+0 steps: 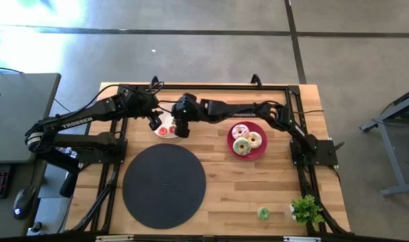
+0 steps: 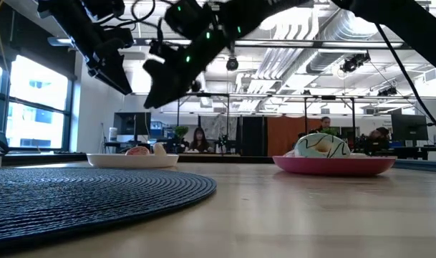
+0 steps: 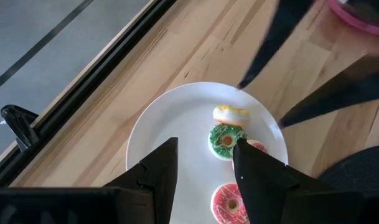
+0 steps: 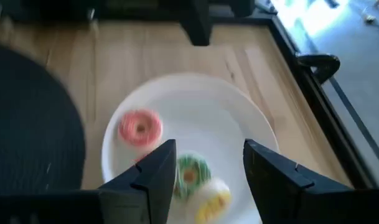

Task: Pick & Place donuts
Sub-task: Put the small green donut on the white plate

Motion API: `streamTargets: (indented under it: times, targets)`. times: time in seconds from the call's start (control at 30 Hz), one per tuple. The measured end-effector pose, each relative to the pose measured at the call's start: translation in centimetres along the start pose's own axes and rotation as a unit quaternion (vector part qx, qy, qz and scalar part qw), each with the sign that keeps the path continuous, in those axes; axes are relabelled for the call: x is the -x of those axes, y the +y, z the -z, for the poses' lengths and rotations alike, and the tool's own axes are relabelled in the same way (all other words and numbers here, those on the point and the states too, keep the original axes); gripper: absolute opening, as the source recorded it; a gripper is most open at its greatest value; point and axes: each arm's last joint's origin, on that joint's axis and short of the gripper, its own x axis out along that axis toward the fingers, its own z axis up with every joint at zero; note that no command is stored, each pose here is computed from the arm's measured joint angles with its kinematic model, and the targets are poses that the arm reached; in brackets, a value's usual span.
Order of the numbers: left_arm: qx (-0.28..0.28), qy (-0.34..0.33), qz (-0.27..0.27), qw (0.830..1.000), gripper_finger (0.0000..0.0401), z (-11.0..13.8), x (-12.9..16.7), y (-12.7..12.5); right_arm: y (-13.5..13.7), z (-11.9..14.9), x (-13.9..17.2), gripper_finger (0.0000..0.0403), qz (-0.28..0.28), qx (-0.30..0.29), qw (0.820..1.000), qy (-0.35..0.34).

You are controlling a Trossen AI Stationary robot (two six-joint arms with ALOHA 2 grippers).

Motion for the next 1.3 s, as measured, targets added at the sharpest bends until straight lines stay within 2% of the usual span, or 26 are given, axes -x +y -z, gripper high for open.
streamTargets:
  times: [0.17, 0.33, 0.47, 0.57, 0.67, 0.77, 0.97, 1.1, 1.3]
  targets:
    - [0.000, 0.000, 0.000, 1.000, 0.0147, 0.0, 0.0, 0.0, 0.5, -2.5, 3.5, 0.0157, 0.007, 0.036, 0.996, 0.080]
    - [0.000, 0.000, 0.000, 1.000, 0.0147, 0.0, 0.0, 0.0, 1.1, -4.5, 7.4, 0.0138, 0.031, 0.061, 0.989, 0.131]
    - [0.000, 0.000, 0.000, 1.000, 0.0147, 0.0, 0.0, 0.0, 2.1, -4.2, 10.3, 0.0134, 0.018, 0.049, 0.982, 0.181]
    - [0.000, -0.001, 0.000, 1.000, 0.0147, 0.0, 0.0, 0.0, 3.2, -2.8, 12.1, 0.0134, -0.022, 0.014, 0.969, 0.245]
    - [0.000, -0.001, 0.001, 1.000, 0.0147, 0.0, 0.0, 0.0, 4.9, -0.9, 13.5, 0.0133, -0.040, -0.022, 0.944, 0.325]
    - [0.000, 0.000, 0.001, 1.000, 0.0147, 0.0, 0.0, 0.0, 7.5, 1.1, 14.6, 0.0133, -0.052, -0.027, 0.921, 0.386]
    - [0.000, 0.000, 0.001, 1.000, 0.0147, 0.0, 0.0, 0.0, 13.0, 5.3, 16.4, 0.0133, -0.076, -0.018, 0.886, 0.456]
    - [0.000, 0.000, 0.001, 1.000, 0.0147, 0.0, 0.0, 0.0, 16.2, 8.1, 17.6, 0.0133, -0.102, -0.038, 0.861, 0.497]
    - [0.000, 0.000, 0.002, 1.000, 0.0147, 0.0, 0.0, 0.0, 18.9, 11.7, 19.5, 0.0133, -0.114, -0.063, 0.825, 0.549]
